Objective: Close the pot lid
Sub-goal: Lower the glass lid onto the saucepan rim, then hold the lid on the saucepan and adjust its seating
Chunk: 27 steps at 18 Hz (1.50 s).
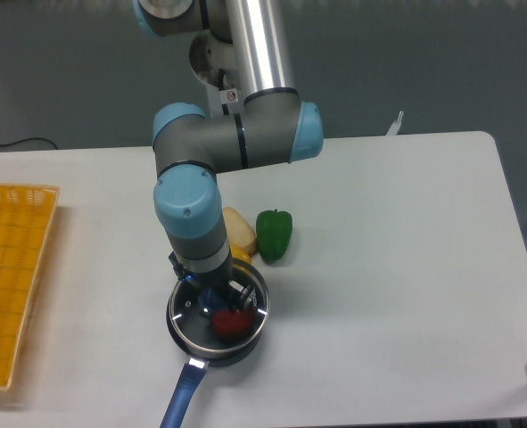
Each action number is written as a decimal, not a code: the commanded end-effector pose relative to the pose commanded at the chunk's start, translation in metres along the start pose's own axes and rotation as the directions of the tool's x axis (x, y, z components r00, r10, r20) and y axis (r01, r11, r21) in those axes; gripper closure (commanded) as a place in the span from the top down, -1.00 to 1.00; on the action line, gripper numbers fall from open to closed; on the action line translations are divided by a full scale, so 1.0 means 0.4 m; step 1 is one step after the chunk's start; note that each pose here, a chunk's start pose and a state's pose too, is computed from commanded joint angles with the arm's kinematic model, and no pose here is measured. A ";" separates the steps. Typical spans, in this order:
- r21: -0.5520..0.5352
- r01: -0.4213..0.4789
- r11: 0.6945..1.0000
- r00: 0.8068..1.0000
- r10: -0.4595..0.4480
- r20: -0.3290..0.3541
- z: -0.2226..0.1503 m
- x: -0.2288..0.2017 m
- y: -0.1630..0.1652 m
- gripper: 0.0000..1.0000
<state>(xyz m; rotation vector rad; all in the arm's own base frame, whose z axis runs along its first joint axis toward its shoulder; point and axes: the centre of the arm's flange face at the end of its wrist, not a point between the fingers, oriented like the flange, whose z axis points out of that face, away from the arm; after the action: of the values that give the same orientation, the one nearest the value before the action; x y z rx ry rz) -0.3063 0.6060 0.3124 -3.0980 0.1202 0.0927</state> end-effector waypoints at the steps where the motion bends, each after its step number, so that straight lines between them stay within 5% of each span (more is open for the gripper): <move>1: 0.000 0.000 1.000 1.000 0.000 0.000 0.000 0.000 0.000 0.21; 27: -0.040 0.006 0.999 0.999 -0.007 -0.036 0.024 -0.020 -0.011 0.19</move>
<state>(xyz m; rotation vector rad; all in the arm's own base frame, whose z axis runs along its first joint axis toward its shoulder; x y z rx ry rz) -0.3146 0.6115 0.3035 -3.1406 0.1106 0.0395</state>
